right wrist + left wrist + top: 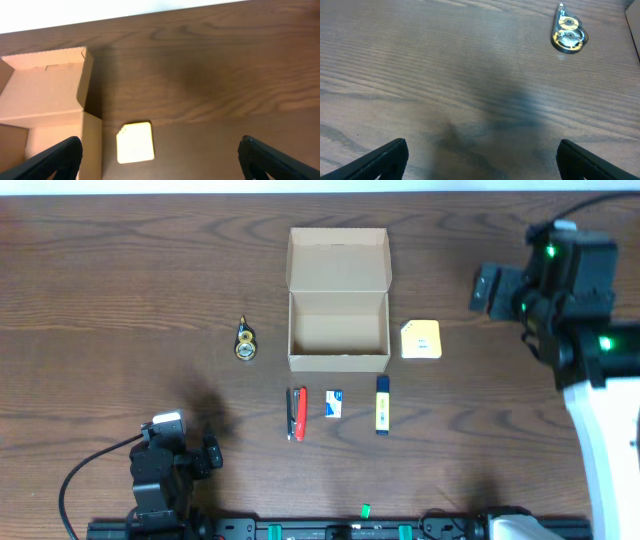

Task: Pack container
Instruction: 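Move the right gripper over the yellow spiral notepad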

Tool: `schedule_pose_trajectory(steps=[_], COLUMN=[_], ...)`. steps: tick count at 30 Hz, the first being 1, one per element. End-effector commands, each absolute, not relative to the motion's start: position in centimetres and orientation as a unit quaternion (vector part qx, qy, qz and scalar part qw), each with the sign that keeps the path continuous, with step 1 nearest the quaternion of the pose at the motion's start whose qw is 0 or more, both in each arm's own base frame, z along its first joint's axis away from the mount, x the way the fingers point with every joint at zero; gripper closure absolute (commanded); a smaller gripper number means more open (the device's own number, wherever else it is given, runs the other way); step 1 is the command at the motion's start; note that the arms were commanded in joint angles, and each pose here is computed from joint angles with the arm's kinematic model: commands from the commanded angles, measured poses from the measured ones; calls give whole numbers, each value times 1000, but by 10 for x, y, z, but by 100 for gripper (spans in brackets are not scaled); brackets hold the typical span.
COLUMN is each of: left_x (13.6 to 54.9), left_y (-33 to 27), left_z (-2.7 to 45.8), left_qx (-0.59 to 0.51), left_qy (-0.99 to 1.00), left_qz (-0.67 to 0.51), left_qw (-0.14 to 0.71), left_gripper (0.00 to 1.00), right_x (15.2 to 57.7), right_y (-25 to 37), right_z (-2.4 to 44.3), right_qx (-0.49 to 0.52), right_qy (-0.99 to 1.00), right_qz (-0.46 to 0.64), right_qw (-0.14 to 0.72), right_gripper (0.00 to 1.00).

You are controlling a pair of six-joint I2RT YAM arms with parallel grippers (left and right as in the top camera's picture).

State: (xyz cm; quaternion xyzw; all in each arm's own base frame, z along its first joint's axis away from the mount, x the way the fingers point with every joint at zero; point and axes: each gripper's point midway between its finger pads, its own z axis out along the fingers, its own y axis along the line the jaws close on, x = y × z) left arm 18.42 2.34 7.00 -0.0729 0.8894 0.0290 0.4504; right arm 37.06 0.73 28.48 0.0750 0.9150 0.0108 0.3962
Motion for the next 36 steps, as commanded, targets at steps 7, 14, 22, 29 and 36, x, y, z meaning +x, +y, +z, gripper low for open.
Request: schedule_pose_trajectory(steps=[7, 14, 22, 29, 36], left_x=[182, 182, 182, 182, 182], left_y=[25, 25, 25, 25, 25], left_z=[63, 63, 63, 63, 63], left_qx=[-75, -75, -75, -75, -75], left_qy=[893, 893, 893, 893, 893], left_qz=[32, 32, 32, 32, 32], left_qw=[443, 443, 443, 443, 443], left_gripper=[4, 4, 5, 5, 4], right_x=[395, 404, 405, 406, 410], right_y=[14, 14, 19, 21, 21], right_z=[211, 176, 144, 127, 113], right_qx=[80, 81, 81, 81, 81], right_qy=[957, 969, 978, 982, 984], right_qz=[18, 11, 17, 19, 18], right_qw=[278, 235, 191, 167, 157], right_gripper=[1, 1, 1, 1, 1])
